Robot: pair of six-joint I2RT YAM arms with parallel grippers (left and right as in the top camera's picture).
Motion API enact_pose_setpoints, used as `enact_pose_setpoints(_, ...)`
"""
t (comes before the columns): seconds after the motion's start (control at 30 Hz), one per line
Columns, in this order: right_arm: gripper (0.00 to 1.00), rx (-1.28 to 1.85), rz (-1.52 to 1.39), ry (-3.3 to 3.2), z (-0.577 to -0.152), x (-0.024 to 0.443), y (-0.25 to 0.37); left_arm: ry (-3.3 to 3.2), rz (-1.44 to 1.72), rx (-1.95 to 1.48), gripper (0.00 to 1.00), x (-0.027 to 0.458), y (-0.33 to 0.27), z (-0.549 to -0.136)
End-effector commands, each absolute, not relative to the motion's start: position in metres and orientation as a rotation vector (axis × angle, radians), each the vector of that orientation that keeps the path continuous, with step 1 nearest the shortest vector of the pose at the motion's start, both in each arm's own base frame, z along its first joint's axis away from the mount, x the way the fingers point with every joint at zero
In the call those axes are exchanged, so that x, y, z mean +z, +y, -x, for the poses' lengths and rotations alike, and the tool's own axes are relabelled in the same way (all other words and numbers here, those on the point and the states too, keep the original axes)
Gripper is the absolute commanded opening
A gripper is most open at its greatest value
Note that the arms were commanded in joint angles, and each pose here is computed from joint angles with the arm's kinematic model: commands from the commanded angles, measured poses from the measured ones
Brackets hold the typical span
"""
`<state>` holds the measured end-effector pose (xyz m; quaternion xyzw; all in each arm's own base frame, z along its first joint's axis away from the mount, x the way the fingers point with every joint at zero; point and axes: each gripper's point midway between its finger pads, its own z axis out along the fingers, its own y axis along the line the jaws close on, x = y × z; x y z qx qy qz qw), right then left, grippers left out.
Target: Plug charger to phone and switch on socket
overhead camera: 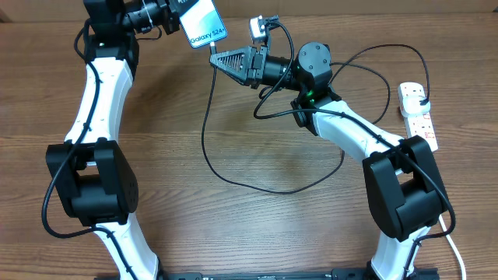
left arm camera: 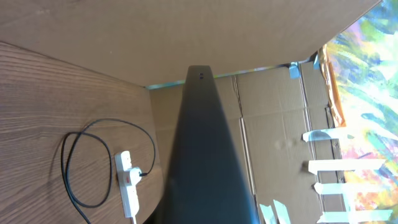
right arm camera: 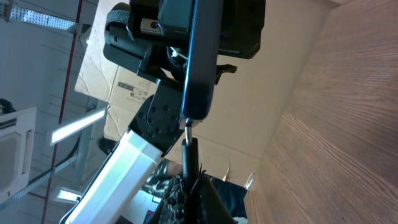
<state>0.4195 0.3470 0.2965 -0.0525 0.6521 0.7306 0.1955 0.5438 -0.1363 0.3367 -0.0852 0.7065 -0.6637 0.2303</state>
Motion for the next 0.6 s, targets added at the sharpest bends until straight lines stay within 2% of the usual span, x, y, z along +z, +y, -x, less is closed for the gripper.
enact_pose_setpoints(0.0,0.04,2.012,0.112,1.748,-0.4277,0.3207,0.339,1.972,0.076,-1.884,0.04,0.3467,-0.1586,-0.5232)
enact_pose_setpoints(0.57,0.04,2.001,0.109,1.787,-0.4279,0.3126,0.3404,1.967,0.089,-1.876,0.04,0.3467,-0.155,-0.5253)
